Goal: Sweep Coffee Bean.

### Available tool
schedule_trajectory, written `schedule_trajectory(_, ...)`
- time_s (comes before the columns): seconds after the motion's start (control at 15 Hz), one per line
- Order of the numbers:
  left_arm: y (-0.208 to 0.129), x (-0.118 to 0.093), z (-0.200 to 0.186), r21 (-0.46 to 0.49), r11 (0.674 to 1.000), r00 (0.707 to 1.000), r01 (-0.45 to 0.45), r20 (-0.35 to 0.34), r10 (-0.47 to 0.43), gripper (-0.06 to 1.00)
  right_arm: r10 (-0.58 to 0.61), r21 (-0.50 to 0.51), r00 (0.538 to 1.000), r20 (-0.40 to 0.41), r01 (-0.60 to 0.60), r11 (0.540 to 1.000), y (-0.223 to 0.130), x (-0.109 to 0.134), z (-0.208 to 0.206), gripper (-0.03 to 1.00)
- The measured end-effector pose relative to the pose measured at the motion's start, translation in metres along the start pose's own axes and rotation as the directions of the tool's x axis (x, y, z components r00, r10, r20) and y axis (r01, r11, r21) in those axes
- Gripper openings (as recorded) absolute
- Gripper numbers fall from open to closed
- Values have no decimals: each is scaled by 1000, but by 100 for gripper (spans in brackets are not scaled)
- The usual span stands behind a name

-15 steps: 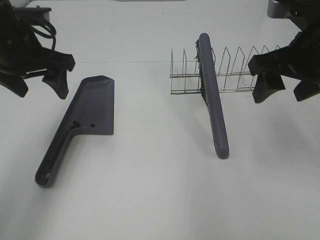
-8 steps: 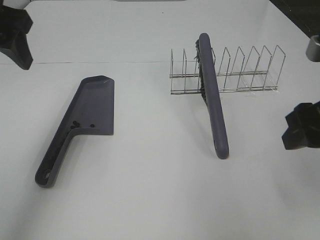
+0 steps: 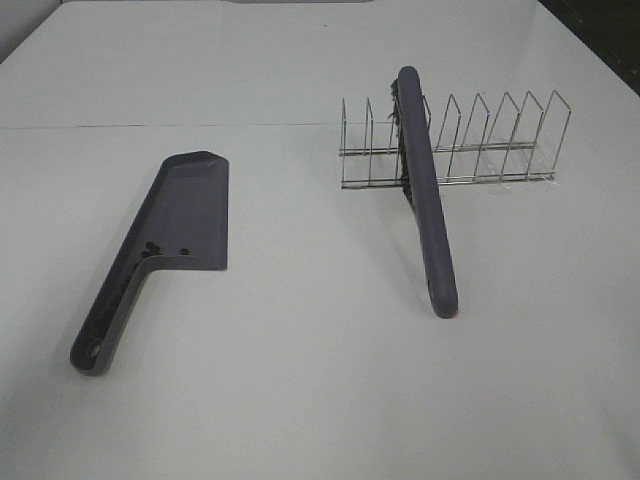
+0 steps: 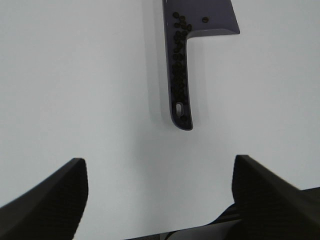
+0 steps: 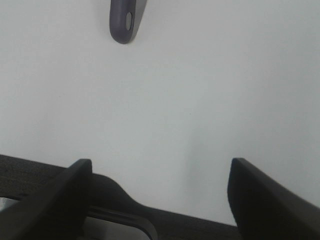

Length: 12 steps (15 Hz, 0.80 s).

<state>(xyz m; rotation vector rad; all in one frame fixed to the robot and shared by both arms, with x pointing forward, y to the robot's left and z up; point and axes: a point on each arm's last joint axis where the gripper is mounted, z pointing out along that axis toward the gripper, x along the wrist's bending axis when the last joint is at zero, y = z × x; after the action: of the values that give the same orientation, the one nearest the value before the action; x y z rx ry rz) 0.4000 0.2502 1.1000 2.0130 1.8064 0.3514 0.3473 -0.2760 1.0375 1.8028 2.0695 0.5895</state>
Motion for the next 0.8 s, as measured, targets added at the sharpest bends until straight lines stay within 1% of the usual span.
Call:
schedule_trajectory(0.13,-21,4,-7,-39,999,1000,0,8,0,73,-10,-18,1000,-1,10,1000,-7,-1,-9,70)
schedule_trajectory(0.2,-37,8,-10,-62,998,1000,1,13,0,73,-19,-38,1000,-1,19,999,-11,-1,-14,70)
schedule_trajectory(0.27,-67,14,-14,-111,994,1000,2,23,0,73,-37,-86,999,-2,36,996,-21,-2,-27,70)
schedule_trajectory(0.33,-72,15,-16,-125,992,1000,3,26,0,73,-41,-95,999,-2,41,995,-23,-3,-28,70)
schedule_trajectory(0.47,-97,20,-19,-190,982,999,6,39,2,73,-53,-129,999,-2,53,990,-36,-4,-31,70)
schedule_trajectory(0.6,-114,25,-22,-251,968,999,-2,40,13,73,-54,-117,999,-1,53,992,-53,-5,-26,70)
schedule_trajectory(0.67,-122,27,-22,-276,961,999,-22,32,33,73,-54,-125,999,-1,54,991,-58,-6,-27,70)
schedule_trajectory(0.8,-136,30,-23,-334,941,998,-49,26,62,73,-53,-184,999,-3,51,982,-66,-6,-33,70)
